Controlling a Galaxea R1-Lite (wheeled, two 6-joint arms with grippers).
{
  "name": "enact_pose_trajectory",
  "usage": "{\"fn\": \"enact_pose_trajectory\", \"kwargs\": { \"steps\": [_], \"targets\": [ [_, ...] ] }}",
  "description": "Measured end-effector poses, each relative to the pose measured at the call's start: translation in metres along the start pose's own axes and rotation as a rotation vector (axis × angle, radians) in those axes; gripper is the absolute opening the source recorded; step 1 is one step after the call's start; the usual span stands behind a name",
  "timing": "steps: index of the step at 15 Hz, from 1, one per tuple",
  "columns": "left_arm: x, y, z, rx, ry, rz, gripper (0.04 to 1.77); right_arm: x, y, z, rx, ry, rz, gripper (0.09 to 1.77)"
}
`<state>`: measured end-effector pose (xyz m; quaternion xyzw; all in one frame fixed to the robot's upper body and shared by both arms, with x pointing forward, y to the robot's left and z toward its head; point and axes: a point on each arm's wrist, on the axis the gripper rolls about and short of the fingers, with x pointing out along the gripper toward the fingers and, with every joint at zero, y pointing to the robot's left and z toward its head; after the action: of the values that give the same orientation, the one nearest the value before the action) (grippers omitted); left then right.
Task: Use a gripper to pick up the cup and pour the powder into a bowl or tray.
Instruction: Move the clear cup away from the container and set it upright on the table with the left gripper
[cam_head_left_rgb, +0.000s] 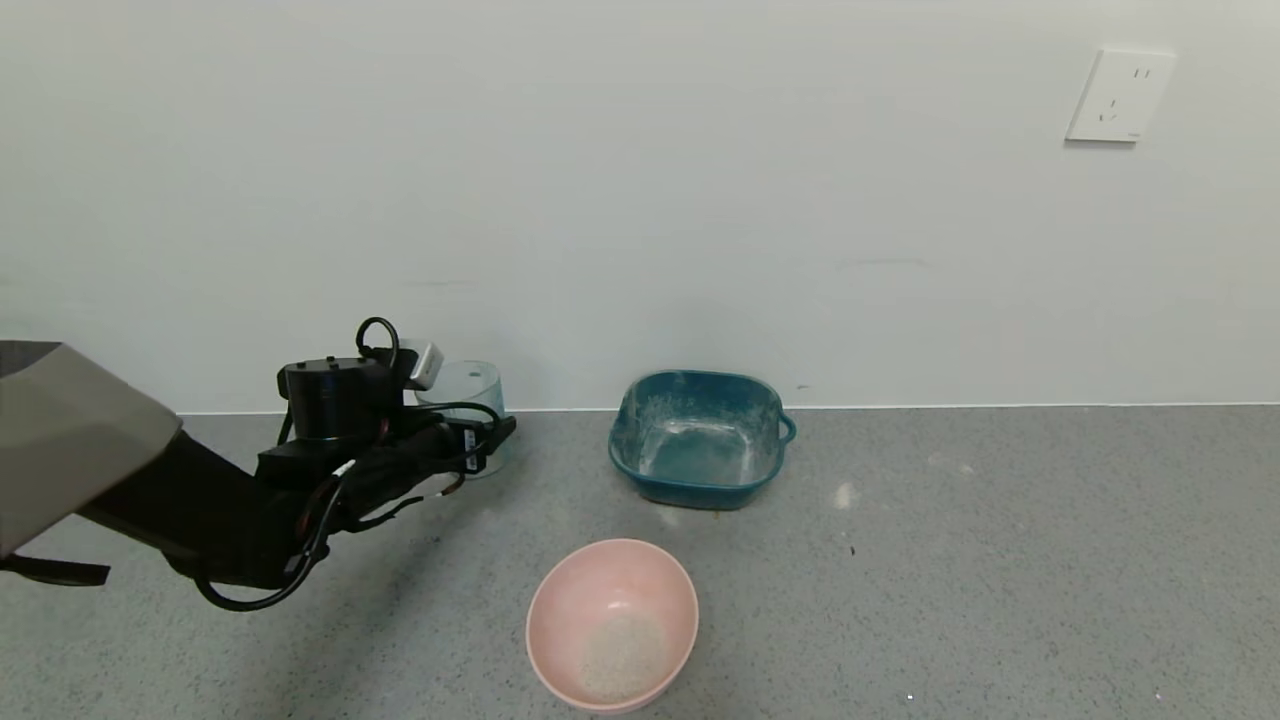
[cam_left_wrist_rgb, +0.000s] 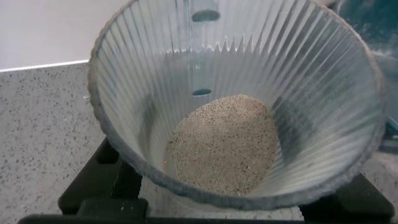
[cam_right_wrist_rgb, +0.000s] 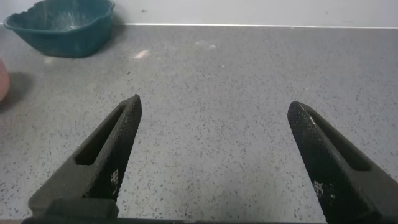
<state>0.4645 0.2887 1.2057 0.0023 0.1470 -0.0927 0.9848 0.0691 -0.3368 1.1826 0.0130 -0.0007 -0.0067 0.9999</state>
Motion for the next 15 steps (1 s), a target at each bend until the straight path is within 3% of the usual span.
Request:
{"fn": "enact_pose_trajectory", "kwargs": {
  "steps": [4,9,15],
  "targets": [
    [0.017,0.001,-0.012,0.002,-0.078,0.025,1.32,0.000,0.000,0.000,0.000,0.000,0.000,1.71],
    [0.029,0.002,-0.035,-0.004,-0.021,0.022,1.32,0.000,0.000,0.000,0.000,0.000,0.000,1.71],
    [0.039,0.003,-0.048,-0.006,0.008,0.026,1.32,0.000,0.000,0.000,0.000,0.000,0.000,1.71]
  ]
}}
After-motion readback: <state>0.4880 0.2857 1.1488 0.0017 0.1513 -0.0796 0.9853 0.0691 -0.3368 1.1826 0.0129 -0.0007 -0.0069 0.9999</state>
